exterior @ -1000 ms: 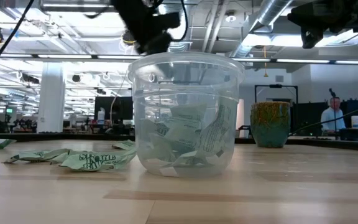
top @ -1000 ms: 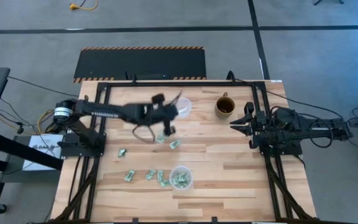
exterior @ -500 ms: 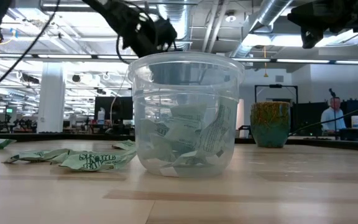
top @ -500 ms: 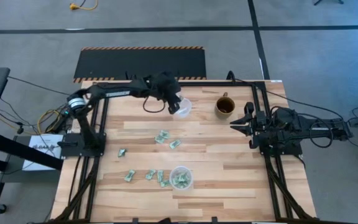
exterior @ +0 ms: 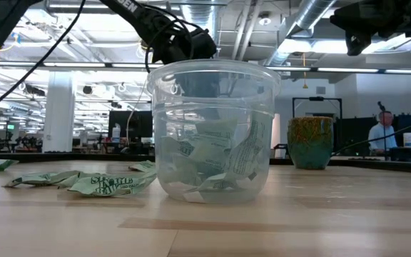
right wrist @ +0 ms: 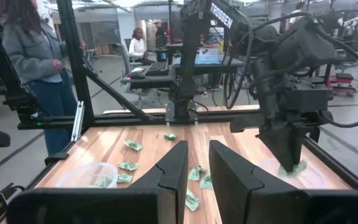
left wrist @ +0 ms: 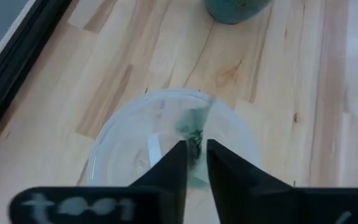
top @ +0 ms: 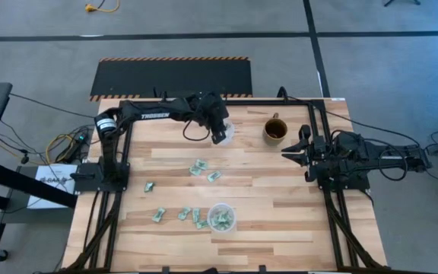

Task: Pick and place Stevia / Truvia into bins
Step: Put the stevia packet into the top transparent container

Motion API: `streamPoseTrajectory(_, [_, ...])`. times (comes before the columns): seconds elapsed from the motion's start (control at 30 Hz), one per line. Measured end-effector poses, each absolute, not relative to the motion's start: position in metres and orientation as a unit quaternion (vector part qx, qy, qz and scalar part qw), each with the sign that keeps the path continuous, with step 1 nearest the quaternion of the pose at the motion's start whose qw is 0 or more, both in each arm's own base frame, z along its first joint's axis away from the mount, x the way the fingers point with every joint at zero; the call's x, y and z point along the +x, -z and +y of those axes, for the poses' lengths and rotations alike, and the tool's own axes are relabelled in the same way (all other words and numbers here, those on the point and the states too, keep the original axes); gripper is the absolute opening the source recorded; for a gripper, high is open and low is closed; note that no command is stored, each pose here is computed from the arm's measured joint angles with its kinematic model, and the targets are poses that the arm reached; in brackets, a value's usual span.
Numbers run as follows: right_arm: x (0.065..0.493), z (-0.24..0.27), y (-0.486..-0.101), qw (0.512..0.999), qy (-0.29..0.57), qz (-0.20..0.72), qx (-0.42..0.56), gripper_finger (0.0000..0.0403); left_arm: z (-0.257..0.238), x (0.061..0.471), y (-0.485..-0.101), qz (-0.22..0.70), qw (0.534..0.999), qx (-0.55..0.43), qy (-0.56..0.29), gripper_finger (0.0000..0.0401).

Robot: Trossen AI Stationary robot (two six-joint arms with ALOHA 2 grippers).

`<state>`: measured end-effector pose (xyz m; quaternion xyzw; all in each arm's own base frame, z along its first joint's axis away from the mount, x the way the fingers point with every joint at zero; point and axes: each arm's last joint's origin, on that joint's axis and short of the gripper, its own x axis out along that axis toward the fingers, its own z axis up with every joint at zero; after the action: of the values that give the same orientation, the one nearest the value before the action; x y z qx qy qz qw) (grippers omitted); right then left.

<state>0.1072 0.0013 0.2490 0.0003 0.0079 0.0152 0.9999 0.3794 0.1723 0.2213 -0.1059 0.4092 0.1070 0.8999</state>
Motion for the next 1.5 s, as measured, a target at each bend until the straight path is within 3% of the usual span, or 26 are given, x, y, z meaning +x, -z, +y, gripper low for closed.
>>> streamPoseTrajectory(0.27, [0.107, 0.001, -0.249, 1.000, -0.015, 0.008, 0.000, 0.0059, 0.171, 0.377, -0.219, 0.425, 0.895, -0.101, -0.084, 0.0137])
streamPoseTrajectory(0.43, [0.107, 0.001, -0.249, 1.000, -0.015, 0.008, 0.000, 0.0059, 0.170, 0.366, -0.229, 0.473, 0.866, -0.158, -0.028, 0.0168])
streamPoseTrajectory(0.6, [0.107, 0.001, -0.249, 1.000, -0.015, 0.008, 0.000, 0.0059, 0.147, 0.356, -0.241, 0.512, 0.836, -0.195, 0.029, 0.0170])
streamPoseTrajectory(0.93, [0.107, 0.001, -0.249, 1.000, -0.015, 0.008, 0.000, 0.0059, 0.059, 0.345, -0.269, 0.602, 0.792, -0.095, -0.023, 0.0169])
streamPoseTrajectory(1.2, [0.107, 0.001, -0.249, 1.000, -0.015, 0.008, 0.000, 0.0059, -0.006, 0.310, -0.258, 0.601, 0.795, -0.007, -0.082, 0.0168])
streamPoseTrajectory(1.5, [0.107, 0.001, -0.249, 1.000, -0.015, 0.008, 0.000, 0.0059, -0.010, 0.281, -0.213, 0.514, 0.854, -0.042, -0.070, 0.0168])
